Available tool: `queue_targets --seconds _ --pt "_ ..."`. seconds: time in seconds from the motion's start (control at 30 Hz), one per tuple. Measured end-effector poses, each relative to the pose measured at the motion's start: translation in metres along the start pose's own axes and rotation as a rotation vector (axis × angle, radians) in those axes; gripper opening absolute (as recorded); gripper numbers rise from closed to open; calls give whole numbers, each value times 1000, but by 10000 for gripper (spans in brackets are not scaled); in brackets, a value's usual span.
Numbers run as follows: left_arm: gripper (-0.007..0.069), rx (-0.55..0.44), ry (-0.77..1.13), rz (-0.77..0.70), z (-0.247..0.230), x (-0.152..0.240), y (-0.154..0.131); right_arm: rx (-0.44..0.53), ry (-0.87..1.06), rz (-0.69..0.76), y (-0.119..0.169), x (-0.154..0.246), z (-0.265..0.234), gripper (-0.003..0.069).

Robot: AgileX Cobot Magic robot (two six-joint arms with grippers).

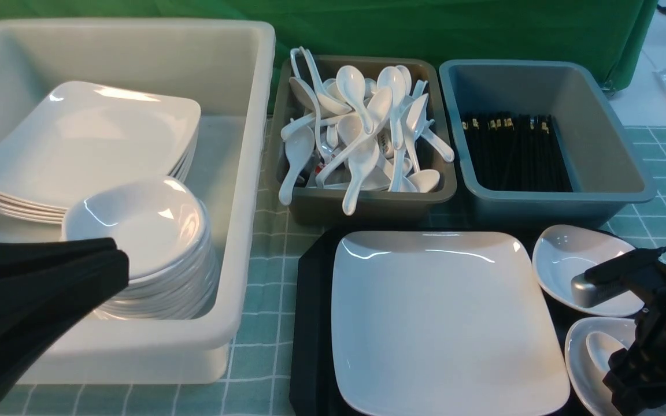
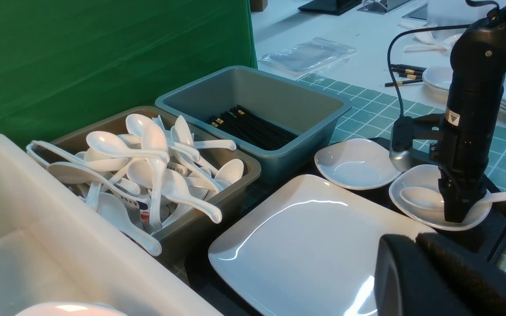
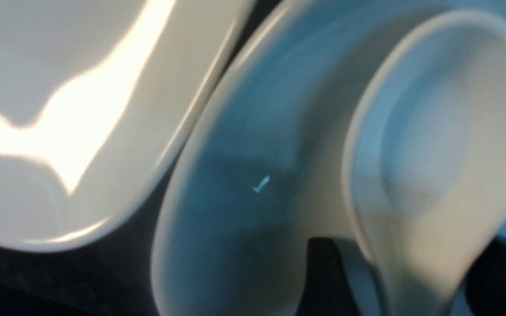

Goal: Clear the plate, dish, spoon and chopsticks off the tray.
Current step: Use the right arm to grab a soup spoon from the plate, then use the right arm to put the soup spoon into the small storage box in the middle

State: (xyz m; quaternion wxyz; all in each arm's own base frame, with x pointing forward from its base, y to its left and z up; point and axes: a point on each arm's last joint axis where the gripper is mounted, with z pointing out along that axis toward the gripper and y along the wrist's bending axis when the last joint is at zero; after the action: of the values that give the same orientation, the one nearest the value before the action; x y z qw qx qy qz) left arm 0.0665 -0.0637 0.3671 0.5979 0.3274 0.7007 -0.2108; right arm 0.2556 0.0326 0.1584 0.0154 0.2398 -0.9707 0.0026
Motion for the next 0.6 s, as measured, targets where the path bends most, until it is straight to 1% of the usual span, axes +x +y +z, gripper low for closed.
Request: queue_targets --seconds 0.03,0.07,0.1,0.13,0.17,0.33,0.4,0.47,0.5,0.6 --pt "17 0 0 0 0 0 0 -1 4 -1 0 0 1 390" --pt "17 0 0 0 0 0 0 1 5 -3 0 0 1 390" --pt "17 0 0 0 0 0 0 5 5 -6 -1 0 1 335" --pt "17 0 0 0 0 0 0 7 2 -7 -1 -1 2 302" --pt "17 0 0 0 0 0 0 8 0 -8 -1 -1 2 288" --pt "17 0 0 1 0 0 0 -2 17 -4 -2 -5 -4 286" --pt "17 0 0 10 0 0 0 -19 28 13 -1 -9 -23 286" --pt "17 -1 -1 16 0 0 0 -13 13 14 1 -11 -37 286" --pt "17 -6 -3 25 0 0 1 -11 -12 17 4 -12 -47 286" --pt "17 -36 -31 37 0 -3 3 -25 -258 23 23 -26 -94 283"
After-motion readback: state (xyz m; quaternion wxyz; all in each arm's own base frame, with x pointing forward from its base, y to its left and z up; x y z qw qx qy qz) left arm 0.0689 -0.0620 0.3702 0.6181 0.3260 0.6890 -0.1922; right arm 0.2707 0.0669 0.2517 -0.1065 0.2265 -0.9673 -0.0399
